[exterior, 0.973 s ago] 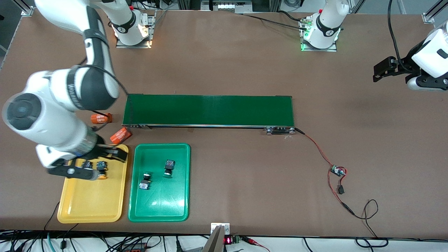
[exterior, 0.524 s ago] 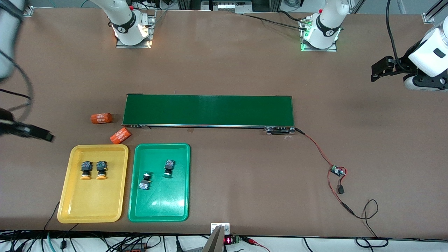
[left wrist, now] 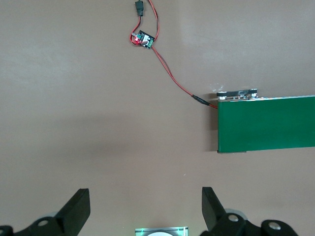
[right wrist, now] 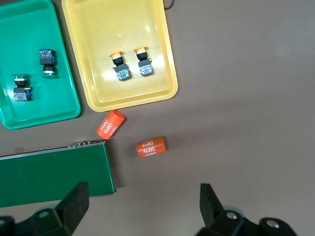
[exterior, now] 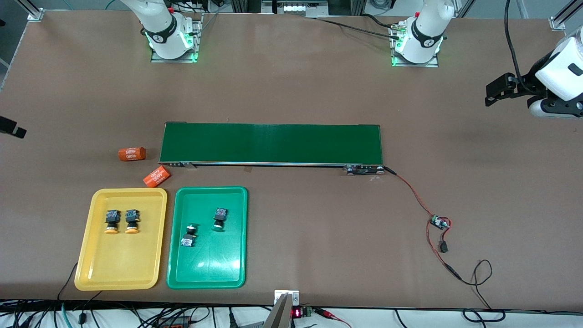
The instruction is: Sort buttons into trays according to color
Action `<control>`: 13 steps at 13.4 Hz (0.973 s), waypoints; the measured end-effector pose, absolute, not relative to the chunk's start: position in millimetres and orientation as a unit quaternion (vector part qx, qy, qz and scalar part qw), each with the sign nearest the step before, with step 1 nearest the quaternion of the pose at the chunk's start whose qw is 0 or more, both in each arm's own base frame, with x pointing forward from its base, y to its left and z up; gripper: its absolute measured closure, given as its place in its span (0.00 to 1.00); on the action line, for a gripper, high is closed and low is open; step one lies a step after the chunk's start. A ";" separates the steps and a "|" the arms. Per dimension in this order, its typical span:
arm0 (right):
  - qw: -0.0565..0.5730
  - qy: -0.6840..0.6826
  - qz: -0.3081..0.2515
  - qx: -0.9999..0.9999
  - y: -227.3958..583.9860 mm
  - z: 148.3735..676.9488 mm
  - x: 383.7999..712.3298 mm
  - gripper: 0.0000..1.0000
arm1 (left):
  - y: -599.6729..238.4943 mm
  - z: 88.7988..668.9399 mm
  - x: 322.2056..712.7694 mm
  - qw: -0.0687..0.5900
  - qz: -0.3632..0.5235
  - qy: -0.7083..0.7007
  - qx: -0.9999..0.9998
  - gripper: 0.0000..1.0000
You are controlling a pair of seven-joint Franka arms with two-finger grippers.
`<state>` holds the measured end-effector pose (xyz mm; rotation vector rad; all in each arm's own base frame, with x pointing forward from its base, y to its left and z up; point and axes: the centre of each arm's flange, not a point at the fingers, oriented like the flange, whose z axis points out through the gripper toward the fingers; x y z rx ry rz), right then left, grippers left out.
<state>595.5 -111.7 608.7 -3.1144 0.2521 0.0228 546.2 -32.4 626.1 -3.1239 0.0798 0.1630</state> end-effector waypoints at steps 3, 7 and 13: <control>-0.002 0.057 -0.006 -0.998 -77.0 611.3 579.4 0.00 | -29.8 626.0 546.3 0.006 0.053 0.023 -0.998 0.00; -0.004 0.049 -0.005 -0.999 -62.7 606.3 575.7 0.00 | -30.1 626.0 546.2 0.006 0.053 0.023 -0.998 0.00; -0.007 0.036 -0.008 -0.999 -47.3 604.7 578.3 0.00 | -31.1 626.0 546.2 0.006 0.053 0.024 -0.998 0.00</control>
